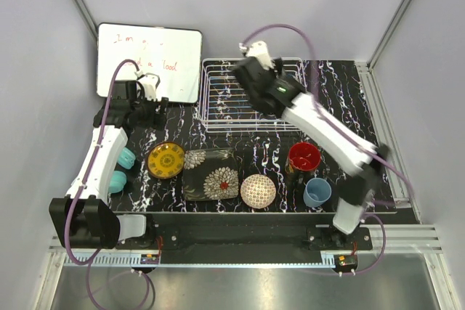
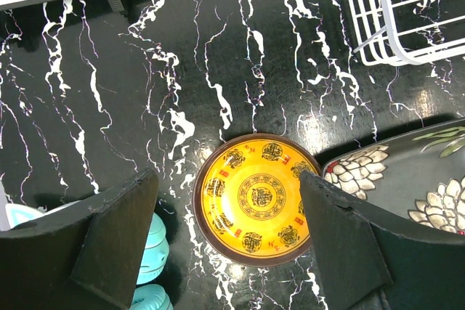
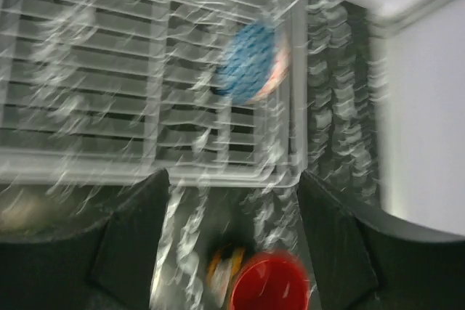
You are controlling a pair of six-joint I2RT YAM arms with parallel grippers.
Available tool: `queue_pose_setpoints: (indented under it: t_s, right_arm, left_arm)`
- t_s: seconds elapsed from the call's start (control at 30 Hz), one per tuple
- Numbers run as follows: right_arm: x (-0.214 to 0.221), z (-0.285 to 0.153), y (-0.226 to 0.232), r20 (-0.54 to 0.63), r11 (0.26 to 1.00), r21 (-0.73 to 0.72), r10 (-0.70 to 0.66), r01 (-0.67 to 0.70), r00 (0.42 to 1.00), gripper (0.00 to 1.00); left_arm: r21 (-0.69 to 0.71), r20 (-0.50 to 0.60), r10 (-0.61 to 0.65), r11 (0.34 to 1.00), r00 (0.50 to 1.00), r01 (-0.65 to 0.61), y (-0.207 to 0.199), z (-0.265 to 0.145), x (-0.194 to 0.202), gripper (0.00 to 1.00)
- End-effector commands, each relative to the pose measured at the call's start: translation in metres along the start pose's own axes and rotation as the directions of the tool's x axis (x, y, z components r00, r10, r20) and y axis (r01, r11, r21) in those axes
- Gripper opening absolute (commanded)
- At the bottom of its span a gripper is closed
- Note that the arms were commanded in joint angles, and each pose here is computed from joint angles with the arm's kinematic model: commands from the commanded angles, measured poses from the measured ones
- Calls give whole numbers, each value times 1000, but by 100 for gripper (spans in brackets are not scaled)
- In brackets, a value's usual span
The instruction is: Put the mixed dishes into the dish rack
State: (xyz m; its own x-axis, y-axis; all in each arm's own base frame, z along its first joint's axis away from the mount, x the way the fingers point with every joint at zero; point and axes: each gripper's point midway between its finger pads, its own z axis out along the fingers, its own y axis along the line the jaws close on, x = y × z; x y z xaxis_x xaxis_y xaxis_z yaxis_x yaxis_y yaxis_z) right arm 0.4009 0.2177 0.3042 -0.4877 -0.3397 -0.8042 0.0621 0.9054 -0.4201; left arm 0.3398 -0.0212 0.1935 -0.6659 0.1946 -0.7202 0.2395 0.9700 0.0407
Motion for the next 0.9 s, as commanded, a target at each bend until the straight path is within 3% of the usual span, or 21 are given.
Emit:
queue_pose_setpoints:
  t_s: [0.0,0.07,0.13,0.27,0.4,0.7,0.87]
  right_arm:
    - [80,-90,31,-271,804,-544,103,-240,957,76]
    - [95,-117,21,-311,741,-597,140,-308,940,75]
    - [131,-134,20,-387,703,-626,95,-337,917,76]
    - [184,-145,21,-492,696,-610,41,-378,869,77]
    - [202,-160,33,-552,633,-645,1,-428,834,76]
    - [245,-161,55,-633,619,-637,-80,-460,770,75]
    - [270,-148,65,-654,658,-611,-105,-441,749,73]
  left_arm:
    - [-26,47,6,1000,999,-5,7,-2,-13,82]
    - [-20,42,2,1000,999,-1,6,0,-11,82]
    - [-17,41,-1,1000,999,2,5,1,-10,82]
    - [-18,44,2,1000,999,-2,6,2,-14,82]
    - [-15,48,0,1000,999,1,6,2,-16,82]
    - [-26,36,17,1000,999,-16,8,3,-11,82]
    - [-29,48,19,999,999,-17,8,1,-16,82]
